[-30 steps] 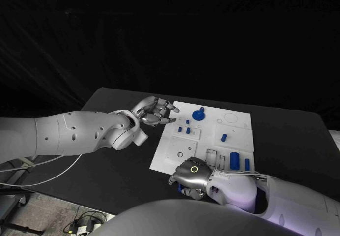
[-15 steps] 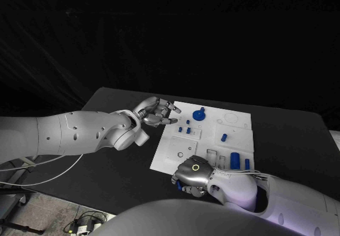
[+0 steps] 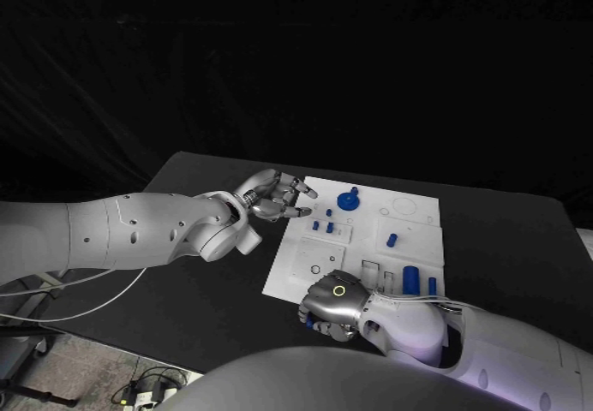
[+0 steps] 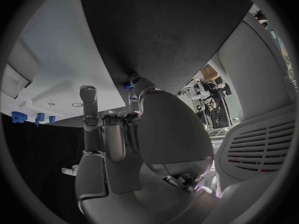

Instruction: Assemble the parts on the task board

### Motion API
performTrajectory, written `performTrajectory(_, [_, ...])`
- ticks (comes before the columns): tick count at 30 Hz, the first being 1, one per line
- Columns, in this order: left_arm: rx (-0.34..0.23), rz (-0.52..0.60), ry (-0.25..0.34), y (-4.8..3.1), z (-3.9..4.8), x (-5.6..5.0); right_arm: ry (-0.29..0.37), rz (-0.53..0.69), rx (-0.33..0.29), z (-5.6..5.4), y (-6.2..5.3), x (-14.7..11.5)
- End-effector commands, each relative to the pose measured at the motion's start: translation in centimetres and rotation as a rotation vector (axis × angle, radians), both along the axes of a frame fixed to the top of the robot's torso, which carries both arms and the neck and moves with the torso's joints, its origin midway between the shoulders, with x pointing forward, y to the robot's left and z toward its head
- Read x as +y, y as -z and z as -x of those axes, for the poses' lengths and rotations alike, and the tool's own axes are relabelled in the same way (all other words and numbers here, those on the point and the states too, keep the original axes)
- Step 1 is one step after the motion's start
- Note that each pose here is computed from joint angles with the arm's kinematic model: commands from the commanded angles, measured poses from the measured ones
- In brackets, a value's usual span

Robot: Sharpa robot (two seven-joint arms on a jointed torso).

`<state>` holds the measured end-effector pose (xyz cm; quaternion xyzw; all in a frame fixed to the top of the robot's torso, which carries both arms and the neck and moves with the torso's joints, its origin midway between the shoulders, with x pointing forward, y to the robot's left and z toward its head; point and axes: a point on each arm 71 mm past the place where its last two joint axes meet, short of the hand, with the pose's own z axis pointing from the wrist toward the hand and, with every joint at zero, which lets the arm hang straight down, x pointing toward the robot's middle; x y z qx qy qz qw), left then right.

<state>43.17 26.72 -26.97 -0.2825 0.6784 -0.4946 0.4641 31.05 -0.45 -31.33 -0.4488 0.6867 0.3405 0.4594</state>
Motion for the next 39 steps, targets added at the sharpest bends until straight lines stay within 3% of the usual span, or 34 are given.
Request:
performTrajectory(1, [0.011, 0.007, 0.025, -0.01, 0.06, -0.4, 0.0, 0.021, 0.011, 0.1, 0.6, -0.1])
performTrajectory(17, [0.026, 0.007, 0.032, 0.11, 0.05, -0.5, 0.029, -0.01, 0.045, -0.2, 0.8, -0.5])
performTrajectory(26, [0.037, 0.005, 0.036, 0.2, 0.06, -0.4, 0.078, -0.084, 0.086, -0.7, 0.7, -1.4])
performTrajectory(34, [0.047, 0.001, 0.033, 0.28, 0.05, -0.3, 0.179, -0.177, 0.223, -1.0, -0.1, -3.2])
performTrajectory(37, [0.055, 0.0, 0.037, 0.36, 0.02, -0.3, 0.247, -0.237, 0.323, -1.4, -1.1, -4.0])
performTrajectory(39, [0.058, 0.0, 0.039, 0.39, 0.01, -0.3, 0.278, -0.267, 0.354, -1.7, -1.7, -4.5])
